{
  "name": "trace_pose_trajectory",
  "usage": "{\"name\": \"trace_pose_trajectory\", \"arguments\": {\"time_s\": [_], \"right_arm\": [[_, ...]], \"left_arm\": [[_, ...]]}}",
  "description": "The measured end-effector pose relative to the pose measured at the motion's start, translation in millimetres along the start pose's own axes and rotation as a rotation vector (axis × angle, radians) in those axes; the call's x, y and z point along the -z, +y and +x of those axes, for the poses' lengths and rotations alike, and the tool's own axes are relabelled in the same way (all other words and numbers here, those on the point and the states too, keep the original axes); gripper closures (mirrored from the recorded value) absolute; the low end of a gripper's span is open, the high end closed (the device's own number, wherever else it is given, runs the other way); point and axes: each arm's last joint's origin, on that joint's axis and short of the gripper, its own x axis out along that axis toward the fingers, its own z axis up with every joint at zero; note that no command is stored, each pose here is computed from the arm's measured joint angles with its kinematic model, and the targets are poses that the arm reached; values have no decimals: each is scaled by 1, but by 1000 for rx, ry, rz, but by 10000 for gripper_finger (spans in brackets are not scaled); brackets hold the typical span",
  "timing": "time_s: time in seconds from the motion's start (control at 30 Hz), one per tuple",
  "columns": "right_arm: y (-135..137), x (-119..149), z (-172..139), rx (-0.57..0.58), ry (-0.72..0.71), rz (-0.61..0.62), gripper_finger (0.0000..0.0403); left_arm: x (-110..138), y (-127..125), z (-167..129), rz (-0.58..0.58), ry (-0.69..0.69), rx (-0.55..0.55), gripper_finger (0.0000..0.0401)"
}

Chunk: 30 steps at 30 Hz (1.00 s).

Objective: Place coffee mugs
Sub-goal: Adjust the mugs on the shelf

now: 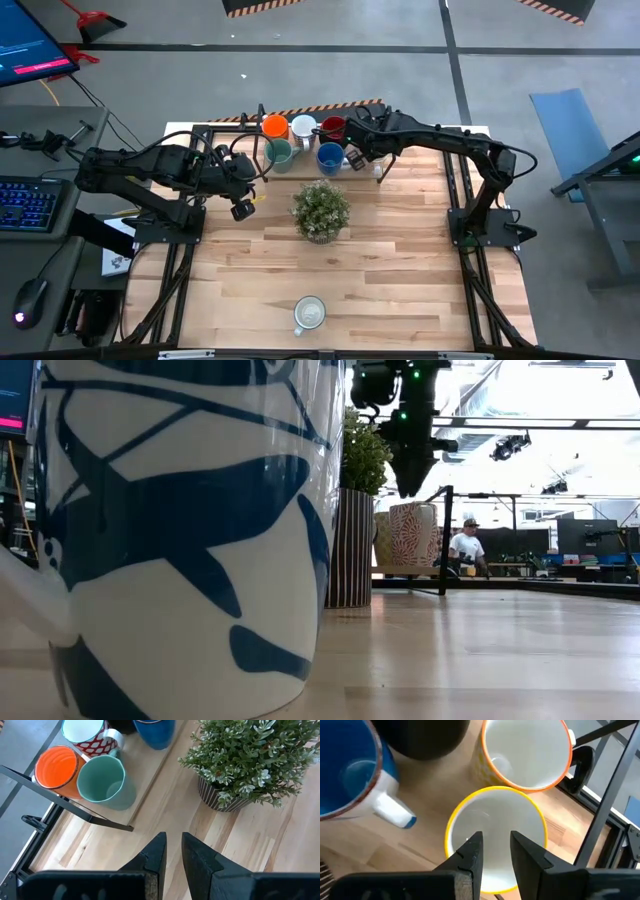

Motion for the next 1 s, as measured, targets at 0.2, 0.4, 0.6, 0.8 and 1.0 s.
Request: {"name": "trace_pose_trajectory", "arguments": {"time_s": [0.2,0.4,0.6,0.8,1.0], "right_arm": [[-3,1,8,7,18,1,328],[-2,6,15,17,38,-11,328],[0,4,16,-4,14,0,328],[3,3,17,-44,32,-15,328],[4,3,17,-83,48,-21,328]], "left_arm": [[0,0,0,0,0,1,352],[0,0,0,0,1,1,352],[0,0,0,0,1,2,352],[0,0,0,-1,1,3,352],[0,0,0,0,1,3,352]]}}
